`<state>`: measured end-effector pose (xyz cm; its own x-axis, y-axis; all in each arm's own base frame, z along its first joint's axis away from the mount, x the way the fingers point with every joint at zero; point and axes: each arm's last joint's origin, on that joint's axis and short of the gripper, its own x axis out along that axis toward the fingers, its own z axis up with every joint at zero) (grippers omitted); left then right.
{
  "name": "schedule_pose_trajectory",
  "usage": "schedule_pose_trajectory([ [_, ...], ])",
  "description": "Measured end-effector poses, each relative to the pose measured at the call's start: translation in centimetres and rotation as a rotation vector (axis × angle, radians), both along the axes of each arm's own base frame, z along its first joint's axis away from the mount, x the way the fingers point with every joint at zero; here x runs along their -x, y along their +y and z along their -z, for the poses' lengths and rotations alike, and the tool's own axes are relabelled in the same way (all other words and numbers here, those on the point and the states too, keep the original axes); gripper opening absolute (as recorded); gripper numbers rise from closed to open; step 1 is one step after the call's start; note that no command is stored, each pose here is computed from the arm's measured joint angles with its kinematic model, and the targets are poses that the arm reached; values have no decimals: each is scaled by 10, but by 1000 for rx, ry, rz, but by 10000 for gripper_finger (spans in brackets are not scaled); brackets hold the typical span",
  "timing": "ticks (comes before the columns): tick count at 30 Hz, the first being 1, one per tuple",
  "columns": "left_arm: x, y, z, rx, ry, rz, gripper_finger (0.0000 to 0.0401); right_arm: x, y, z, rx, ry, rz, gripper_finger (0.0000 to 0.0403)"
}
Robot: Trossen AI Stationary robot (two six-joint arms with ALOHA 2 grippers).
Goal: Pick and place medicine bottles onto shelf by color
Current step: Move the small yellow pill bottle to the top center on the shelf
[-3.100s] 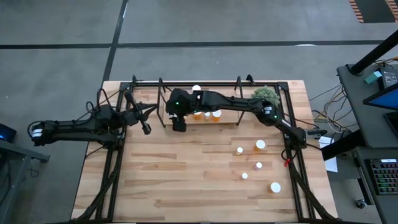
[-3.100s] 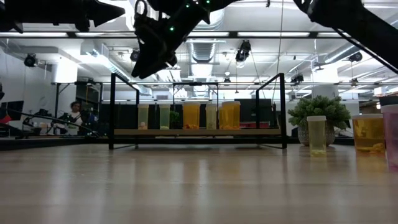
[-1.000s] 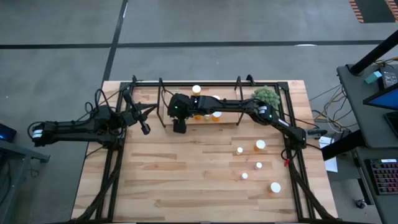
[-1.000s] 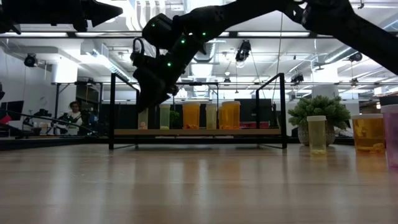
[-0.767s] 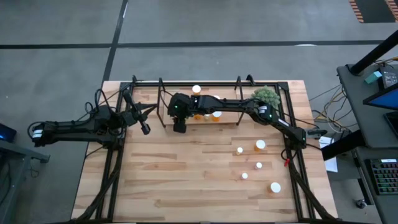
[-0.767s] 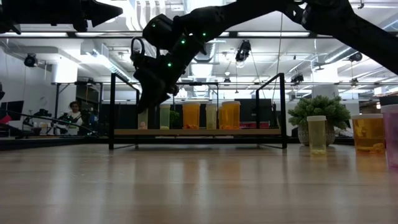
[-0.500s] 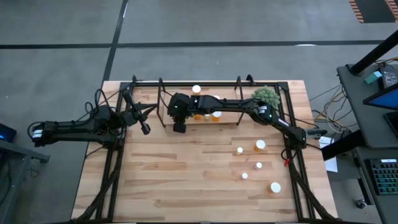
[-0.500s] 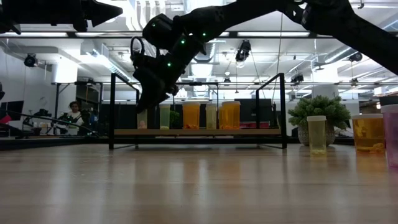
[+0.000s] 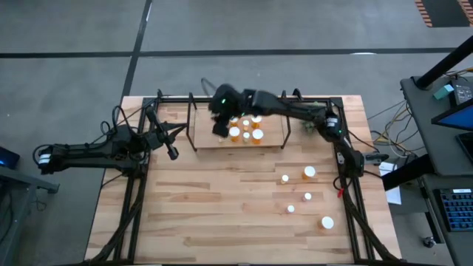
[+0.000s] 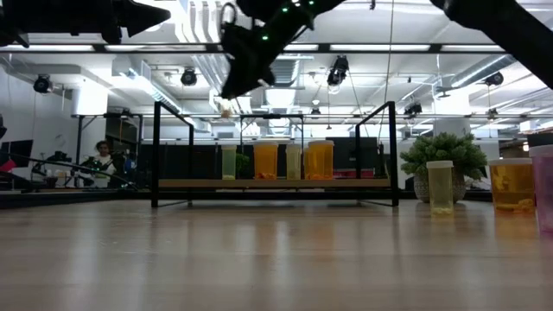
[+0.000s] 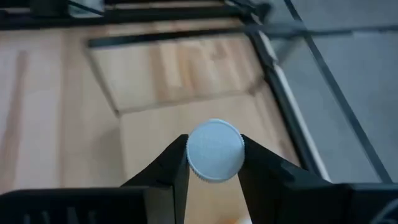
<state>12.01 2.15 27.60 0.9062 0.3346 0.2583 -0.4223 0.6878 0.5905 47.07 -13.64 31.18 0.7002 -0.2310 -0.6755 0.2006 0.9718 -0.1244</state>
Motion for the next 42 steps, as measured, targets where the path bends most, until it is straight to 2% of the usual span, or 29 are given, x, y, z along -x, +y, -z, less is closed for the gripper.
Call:
schedule_pose_trajectory([
  [5,0,0,0,2,-1,0,2,34,-31,-5,-87,56,150,108],
  [9,0,0,0,3,-1,1,2,61,-39,2,-118,75,240,105],
  [13,0,0,0,3,-1,1,2,84,-36,18,-76,80,333,105],
  [17,0,0,0,3,-1,1,2,96,-39,41,-96,50,393,105],
  [25,0,0,-2,1,-23,1,1,92,-47,73,-121,16,511,105],
  [42,0,0,-2,1,-19,1,2,82,-49,99,-137,82,524,105],
])
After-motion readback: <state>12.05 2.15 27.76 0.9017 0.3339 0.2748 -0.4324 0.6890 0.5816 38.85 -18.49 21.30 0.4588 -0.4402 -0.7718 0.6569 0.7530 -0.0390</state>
